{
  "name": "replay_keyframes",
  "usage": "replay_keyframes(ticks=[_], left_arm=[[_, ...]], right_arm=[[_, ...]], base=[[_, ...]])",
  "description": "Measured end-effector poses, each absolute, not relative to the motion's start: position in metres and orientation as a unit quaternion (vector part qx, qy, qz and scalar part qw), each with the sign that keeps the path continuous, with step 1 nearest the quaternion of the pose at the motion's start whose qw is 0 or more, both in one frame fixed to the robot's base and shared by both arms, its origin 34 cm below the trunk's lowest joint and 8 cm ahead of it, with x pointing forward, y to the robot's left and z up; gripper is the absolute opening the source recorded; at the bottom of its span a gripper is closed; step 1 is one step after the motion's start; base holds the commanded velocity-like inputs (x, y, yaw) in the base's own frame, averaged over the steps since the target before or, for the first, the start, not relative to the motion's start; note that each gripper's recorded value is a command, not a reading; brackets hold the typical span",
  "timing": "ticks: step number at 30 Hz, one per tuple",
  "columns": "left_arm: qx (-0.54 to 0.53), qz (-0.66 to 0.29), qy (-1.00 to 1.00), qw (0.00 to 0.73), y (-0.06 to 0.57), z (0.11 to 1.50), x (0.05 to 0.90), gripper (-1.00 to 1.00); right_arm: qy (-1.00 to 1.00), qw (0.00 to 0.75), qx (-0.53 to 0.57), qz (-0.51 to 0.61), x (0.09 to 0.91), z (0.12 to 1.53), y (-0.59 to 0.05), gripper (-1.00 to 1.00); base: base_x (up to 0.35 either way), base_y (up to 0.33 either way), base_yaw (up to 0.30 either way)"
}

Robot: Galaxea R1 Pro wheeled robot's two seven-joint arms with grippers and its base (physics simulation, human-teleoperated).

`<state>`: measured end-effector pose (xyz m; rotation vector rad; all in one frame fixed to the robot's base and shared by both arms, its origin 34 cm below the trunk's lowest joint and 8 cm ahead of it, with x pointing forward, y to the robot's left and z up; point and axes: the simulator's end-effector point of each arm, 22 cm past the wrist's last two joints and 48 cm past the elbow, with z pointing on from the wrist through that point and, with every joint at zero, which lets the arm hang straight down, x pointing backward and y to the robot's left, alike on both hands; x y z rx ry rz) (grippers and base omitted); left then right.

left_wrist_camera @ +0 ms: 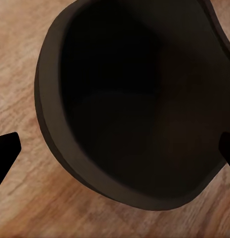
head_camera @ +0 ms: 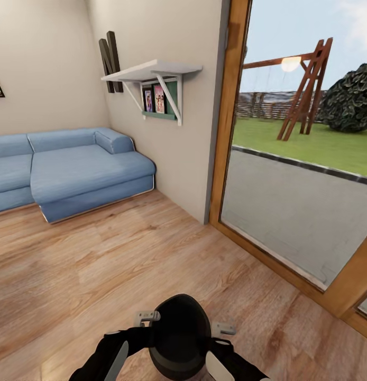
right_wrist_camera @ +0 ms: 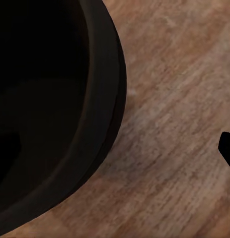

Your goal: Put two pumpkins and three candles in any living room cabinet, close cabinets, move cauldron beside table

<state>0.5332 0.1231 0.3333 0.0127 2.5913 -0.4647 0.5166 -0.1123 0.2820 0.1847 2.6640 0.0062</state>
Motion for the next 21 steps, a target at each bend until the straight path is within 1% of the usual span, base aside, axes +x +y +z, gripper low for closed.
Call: replay_keyframes(ticks=[21], left_arm=[[0.005, -0.171, 0.953, 0.249, 0.123, 0.297, 0.522, 1.0]], right_arm=[[0.965, 0.251, 0.072, 0.007, 0.514, 0.252, -0.11, 1.0]], base=[[0.0, 0.0, 0.0]])
